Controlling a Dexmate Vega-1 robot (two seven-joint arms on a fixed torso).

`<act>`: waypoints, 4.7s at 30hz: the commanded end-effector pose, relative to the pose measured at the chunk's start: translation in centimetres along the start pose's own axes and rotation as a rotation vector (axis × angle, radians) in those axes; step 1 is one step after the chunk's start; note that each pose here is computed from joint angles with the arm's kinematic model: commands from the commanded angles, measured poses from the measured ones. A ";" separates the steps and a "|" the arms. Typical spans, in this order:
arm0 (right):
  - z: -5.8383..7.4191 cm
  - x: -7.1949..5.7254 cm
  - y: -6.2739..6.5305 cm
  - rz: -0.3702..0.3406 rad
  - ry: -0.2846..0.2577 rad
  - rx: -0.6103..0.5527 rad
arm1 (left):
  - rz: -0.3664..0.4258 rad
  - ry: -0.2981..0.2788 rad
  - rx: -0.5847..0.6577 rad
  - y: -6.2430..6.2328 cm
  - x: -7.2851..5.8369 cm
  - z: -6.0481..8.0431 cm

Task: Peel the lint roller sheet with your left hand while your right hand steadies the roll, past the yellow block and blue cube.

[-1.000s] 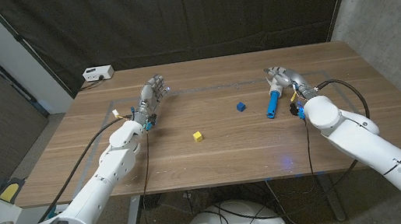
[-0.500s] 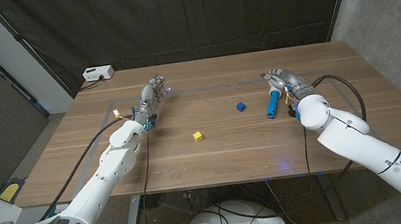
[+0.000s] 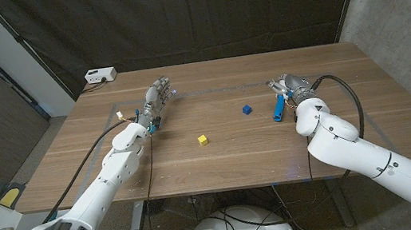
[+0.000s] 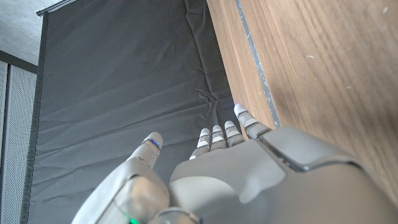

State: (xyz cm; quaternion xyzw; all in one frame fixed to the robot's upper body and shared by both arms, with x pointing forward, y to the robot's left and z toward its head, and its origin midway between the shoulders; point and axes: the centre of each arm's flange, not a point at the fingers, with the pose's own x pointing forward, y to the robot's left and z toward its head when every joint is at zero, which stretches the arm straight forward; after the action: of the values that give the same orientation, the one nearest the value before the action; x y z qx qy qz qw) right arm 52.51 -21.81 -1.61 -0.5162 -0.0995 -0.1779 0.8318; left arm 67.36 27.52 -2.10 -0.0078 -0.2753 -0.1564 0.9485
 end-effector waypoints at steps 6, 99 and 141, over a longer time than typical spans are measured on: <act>1.8 -0.6 1.1 -0.062 0.137 -0.165 | -0.006 -0.002 -0.003 0.2 0.4 0.0; 3.0 5.6 5.3 0.148 0.452 -0.505 | -0.043 -0.040 -0.013 0.1 2.2 0.6; 2.3 8.2 7.2 0.060 0.341 -0.513 | -0.055 -0.018 -0.004 -0.2 2.9 0.8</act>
State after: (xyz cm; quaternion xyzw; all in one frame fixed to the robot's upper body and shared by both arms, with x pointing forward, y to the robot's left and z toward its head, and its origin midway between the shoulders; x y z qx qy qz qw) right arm 62.74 -18.62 -2.94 -0.6614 0.1733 -0.2293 0.6927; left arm 69.26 26.67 -0.01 -0.0057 -0.2889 -0.1827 0.9397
